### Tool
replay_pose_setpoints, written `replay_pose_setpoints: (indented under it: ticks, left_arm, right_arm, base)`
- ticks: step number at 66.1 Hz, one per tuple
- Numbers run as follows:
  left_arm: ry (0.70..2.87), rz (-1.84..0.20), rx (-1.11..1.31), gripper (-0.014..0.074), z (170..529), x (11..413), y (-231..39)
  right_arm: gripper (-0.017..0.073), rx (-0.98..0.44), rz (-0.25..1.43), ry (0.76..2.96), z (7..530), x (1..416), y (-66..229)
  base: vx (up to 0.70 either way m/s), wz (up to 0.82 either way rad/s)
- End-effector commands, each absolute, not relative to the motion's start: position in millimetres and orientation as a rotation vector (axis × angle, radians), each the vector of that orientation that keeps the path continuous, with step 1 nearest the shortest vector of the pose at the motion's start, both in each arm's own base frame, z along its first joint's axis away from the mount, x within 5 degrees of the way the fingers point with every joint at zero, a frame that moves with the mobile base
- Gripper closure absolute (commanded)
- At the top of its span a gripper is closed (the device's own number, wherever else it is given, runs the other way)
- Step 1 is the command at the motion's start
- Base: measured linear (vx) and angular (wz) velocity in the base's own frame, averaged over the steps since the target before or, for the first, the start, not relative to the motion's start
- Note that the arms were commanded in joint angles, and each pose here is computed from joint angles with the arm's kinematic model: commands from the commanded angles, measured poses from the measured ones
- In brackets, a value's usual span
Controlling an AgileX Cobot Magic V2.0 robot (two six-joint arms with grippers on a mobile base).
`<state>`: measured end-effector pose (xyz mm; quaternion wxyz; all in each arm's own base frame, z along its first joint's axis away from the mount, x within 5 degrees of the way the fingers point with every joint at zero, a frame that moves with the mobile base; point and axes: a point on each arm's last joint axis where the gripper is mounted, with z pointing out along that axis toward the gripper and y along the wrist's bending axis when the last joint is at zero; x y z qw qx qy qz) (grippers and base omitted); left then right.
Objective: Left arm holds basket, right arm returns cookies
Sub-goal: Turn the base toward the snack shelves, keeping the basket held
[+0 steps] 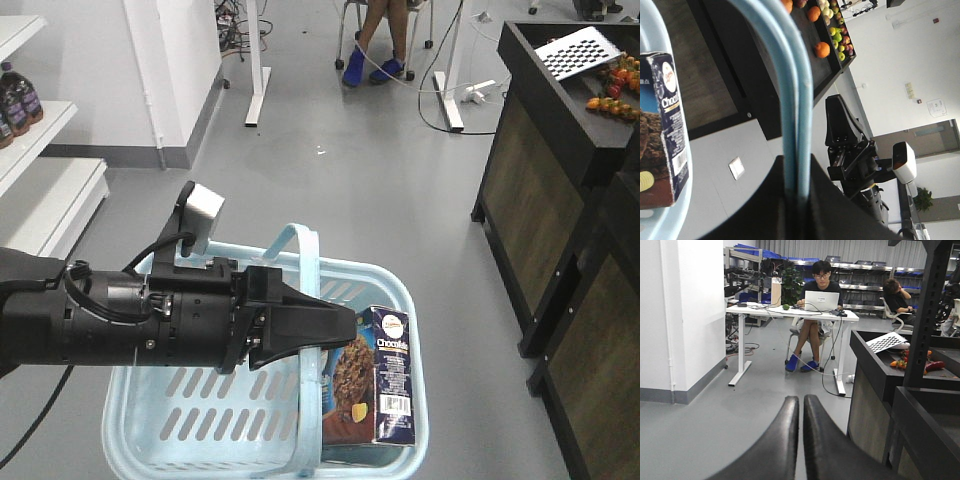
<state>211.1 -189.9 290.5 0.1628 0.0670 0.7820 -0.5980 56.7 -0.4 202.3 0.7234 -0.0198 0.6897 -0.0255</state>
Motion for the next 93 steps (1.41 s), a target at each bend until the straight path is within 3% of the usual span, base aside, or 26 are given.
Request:
replay_pose_setpoints:
  ticks: [1, 66, 93]
  left_arm:
    - [2.097, -1.824, 0.212, 0.0596, 318.5, 207.2, -191.2]
    - [2.097, -1.823, 0.210, 0.0596, 318.5, 207.4, -191.0]
    - [2.097, -1.823, 0.210, 0.0596, 318.5, 207.4, -191.0]
  right_arm:
    - [0.0562, -0.049, -0.064, 1.456, 203.5, 56.0, -0.2]
    - [0.0562, -0.049, -0.064, 1.456, 203.5, 56.0, -0.2]
    - [0.0562, -0.049, -0.064, 1.456, 203.5, 56.0, -0.2]
  base:
    - [0.36, -0.08]
    - [0.35, -0.01]
    - [0.32, 0.41]
